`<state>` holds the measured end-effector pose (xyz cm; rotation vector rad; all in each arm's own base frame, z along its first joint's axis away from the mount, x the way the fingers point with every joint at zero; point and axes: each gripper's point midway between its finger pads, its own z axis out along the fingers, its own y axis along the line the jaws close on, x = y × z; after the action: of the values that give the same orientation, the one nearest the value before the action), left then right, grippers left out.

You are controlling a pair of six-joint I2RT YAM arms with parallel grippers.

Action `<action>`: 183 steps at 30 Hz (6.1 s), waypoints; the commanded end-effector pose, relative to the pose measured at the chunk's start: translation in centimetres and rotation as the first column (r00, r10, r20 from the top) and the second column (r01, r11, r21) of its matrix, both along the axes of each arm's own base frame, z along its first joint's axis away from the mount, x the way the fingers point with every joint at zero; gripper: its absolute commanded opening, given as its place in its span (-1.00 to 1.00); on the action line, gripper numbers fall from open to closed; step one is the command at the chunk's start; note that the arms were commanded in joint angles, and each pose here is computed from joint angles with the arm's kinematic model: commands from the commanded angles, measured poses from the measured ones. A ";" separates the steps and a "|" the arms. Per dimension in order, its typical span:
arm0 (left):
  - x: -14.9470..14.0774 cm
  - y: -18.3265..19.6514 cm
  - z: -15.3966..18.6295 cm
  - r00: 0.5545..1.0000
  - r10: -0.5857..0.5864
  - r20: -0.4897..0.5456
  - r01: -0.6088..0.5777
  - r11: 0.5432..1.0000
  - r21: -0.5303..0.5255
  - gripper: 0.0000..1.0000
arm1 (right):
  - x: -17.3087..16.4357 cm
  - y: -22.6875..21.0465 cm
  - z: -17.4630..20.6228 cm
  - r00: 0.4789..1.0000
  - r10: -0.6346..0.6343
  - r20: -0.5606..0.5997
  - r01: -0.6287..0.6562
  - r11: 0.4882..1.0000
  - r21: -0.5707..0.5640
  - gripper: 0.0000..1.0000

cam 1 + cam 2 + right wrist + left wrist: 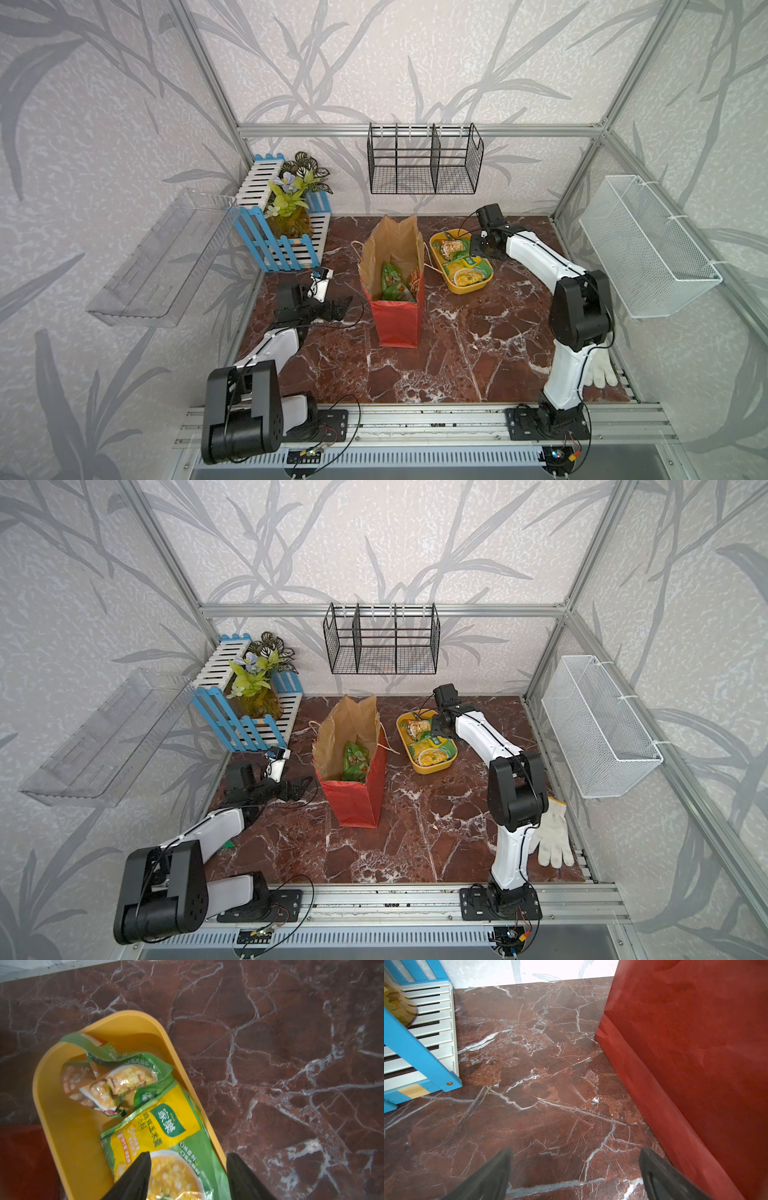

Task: Place the condiment packets inside the bag
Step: Pick up the condiment packet from the storage box, then place the condiment packet in the paper bag, then pick up the condiment packet from the storage box.

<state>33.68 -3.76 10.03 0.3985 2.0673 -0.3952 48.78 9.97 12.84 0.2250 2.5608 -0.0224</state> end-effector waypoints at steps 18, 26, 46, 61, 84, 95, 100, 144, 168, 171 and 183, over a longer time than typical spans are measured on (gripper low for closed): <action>0.3 0.1 -0.4 1.000 -0.006 -0.003 0.006 1.000 0.007 0.99 | 4.0 -0.8 -2.1 0.996 0.065 -0.053 -0.071 0.991 -0.114 -0.17; 0.4 0.2 -0.3 1.000 -0.004 0.000 0.004 1.000 0.008 0.99 | 3.8 -0.6 -3.1 0.994 0.084 -0.076 -0.093 0.989 -0.119 -0.46; 0.5 0.2 -0.1 1.000 -0.002 0.004 0.002 1.000 0.009 0.99 | 4.5 -1.1 -3.5 0.992 0.081 -0.096 -0.094 0.986 -0.136 -1.00; 0.5 0.2 -0.1 1.000 -0.003 0.006 0.003 1.000 0.008 0.99 | 0.5 0.6 7.4 0.987 0.094 0.132 -0.104 0.992 0.073 -1.00; 0.2 0.1 0.2 1.000 -0.006 0.019 0.005 1.000 0.012 0.99 | -9.7 6.1 27.3 0.806 0.171 0.567 -0.297 0.945 0.137 -1.00; 0.1 0.0 0.3 1.000 -0.010 0.021 0.009 1.000 0.012 0.99 | -15.1 13.3 34.5 0.666 0.271 0.695 -0.514 0.842 0.164 -1.00; 0.1 0.0 0.2 1.000 -0.009 0.020 0.009 1.000 0.011 0.99 | -15.6 17.3 34.3 0.658 0.313 0.685 -0.593 0.776 0.215 -1.00; 0.1 -0.1 0.1 1.000 -0.013 0.013 0.013 1.000 0.006 0.99 | -7.3 0.2 10.5 0.990 0.121 0.075 -0.132 0.977 0.169 0.43; 0.3 0.1 -0.3 1.000 -0.006 0.002 0.006 1.000 0.010 0.99 | 0.2 1.3 -2.4 0.926 0.278 -0.257 -0.255 0.959 0.120 0.38; 0.3 0.1 -0.2 1.000 -0.004 0.004 0.004 1.000 0.012 0.99 | 0.5 1.5 -2.7 0.923 0.288 -0.256 -0.263 0.956 0.128 0.33; 0.3 0.2 -0.3 1.000 -0.002 0.002 0.002 1.000 0.015 0.99 | -0.5 3.1 -2.9 0.908 0.341 -0.244 -0.308 0.937 0.165 0.18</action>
<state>33.72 -3.69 9.56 0.3968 2.0798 -0.3941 48.85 12.29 9.10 -0.1396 2.8532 0.2202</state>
